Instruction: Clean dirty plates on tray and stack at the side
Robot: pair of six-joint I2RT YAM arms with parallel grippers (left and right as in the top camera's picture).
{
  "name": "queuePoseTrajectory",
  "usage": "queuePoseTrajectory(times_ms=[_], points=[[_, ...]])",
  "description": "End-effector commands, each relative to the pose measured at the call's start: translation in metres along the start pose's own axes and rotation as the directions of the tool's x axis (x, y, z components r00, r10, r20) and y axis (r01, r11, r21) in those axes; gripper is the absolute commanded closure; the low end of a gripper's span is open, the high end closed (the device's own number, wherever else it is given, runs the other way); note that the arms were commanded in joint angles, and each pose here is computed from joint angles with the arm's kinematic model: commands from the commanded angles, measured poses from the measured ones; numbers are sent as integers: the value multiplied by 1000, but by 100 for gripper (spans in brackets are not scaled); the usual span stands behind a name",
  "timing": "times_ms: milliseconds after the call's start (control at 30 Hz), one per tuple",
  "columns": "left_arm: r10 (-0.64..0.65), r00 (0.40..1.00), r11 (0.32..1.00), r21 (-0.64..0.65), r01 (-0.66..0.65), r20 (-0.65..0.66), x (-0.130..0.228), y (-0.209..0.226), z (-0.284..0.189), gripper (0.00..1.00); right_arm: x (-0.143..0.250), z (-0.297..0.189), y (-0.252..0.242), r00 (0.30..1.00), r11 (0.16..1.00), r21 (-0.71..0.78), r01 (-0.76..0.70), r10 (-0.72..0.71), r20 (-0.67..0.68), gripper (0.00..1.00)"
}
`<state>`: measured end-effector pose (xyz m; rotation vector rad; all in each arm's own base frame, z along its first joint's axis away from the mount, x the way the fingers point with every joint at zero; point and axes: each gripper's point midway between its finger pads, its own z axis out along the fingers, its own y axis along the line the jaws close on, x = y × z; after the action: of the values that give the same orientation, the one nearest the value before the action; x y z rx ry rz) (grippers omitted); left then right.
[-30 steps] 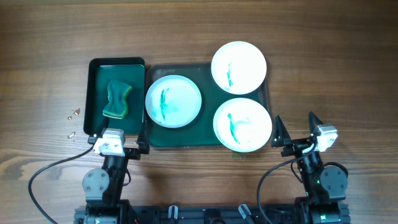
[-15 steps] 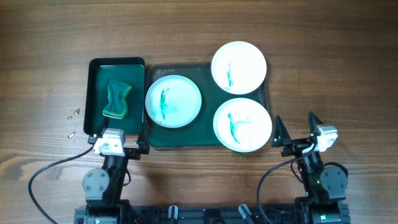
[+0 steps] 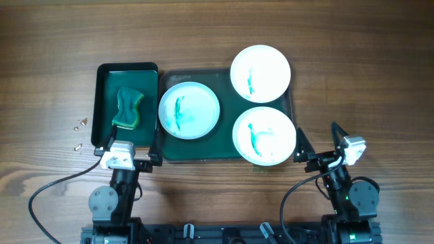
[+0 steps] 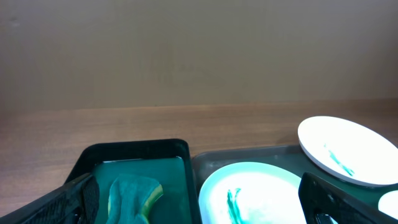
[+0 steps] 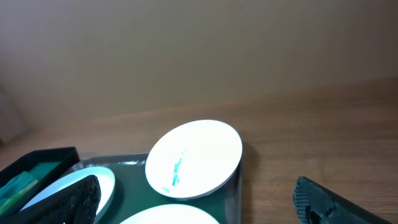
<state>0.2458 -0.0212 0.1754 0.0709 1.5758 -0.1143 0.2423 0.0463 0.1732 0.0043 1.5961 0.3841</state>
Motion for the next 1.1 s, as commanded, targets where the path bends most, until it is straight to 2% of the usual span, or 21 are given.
queuePoseTrajectory(times_ms=[0,367,500,700,833,933,1067], points=[[22,998,1000,14,-23,60,-26,-3,-4,0,-23,-4,15,999,998,-58,25,-23,36,0],[28,992,999,15,-30,121,-83,-7,-21,0,-77,-18,34,990,990,-78,117,-111,87,1],[24,997,999,30,-27,79,-93,-10,-23,0,-94,-16,40,992,989,-84,121,-116,55,0],[8,997,1000,31,-5,-76,-108,-10,-15,0,-115,3,49,991,989,-105,101,-109,-73,0],[-9,974,1000,27,15,-224,-118,-8,2,0,-122,24,59,974,987,-153,49,-82,-211,0],[-26,928,999,31,40,-371,-116,-9,17,0,-119,39,60,939,989,-147,-1,-50,-340,0],[-49,828,993,63,102,-559,-104,-16,37,0,-104,55,55,856,993,-102,-65,3,-516,0]])
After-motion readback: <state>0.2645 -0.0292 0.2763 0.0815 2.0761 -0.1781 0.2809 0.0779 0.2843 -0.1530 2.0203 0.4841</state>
